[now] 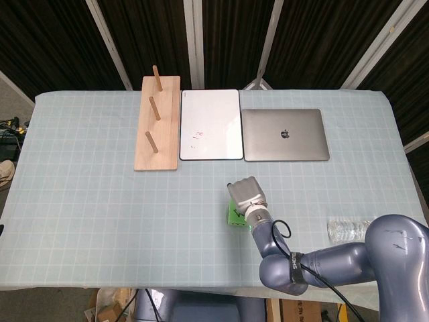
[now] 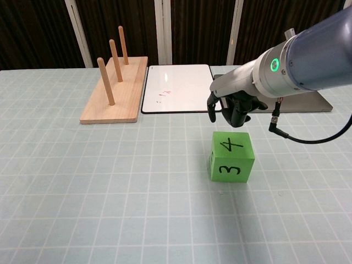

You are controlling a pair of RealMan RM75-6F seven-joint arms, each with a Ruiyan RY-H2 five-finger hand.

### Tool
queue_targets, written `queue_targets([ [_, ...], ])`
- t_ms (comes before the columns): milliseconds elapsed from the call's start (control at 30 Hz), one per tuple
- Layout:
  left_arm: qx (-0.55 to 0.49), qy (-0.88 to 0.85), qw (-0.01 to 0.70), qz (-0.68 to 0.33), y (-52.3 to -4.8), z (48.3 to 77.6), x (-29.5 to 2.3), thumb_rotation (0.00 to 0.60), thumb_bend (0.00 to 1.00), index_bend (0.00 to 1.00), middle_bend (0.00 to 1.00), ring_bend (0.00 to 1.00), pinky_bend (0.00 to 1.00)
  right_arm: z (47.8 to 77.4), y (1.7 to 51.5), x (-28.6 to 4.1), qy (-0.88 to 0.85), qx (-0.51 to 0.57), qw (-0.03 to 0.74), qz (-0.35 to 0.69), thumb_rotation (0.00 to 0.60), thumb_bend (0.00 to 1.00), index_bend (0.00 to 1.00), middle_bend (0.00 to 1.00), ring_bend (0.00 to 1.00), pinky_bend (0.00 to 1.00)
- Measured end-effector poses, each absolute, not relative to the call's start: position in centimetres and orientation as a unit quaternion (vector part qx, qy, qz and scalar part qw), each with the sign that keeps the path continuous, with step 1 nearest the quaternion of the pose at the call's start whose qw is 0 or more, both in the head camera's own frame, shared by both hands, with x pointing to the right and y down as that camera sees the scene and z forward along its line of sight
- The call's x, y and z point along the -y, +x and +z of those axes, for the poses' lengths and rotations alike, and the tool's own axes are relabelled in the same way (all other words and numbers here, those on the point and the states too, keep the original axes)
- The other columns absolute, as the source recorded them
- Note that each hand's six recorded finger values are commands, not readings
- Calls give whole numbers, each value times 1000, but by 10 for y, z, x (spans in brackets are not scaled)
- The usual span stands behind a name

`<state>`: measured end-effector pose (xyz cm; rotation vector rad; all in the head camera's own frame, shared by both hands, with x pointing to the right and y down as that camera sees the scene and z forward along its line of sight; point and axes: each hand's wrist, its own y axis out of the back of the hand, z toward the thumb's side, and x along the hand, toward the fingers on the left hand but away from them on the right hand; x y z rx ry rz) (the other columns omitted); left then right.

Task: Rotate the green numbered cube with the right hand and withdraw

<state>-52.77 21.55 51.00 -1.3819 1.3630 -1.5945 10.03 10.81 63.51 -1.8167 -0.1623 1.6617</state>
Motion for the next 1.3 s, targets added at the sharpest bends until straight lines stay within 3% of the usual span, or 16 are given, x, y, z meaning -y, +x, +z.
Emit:
queue_targets([
  [700, -514, -522, 311, -606, -527, 511, -215, 600, 307, 112, 0, 0, 0, 621, 149, -103, -673, 60, 307, 670, 600, 845, 295, 839, 872, 762],
  [1300, -518, -518, 315, -604, -527, 507, -218, 600, 307, 112, 0, 0, 0, 616, 182, -125, -692, 42, 289, 660, 600, 846, 295, 839, 872, 763],
])
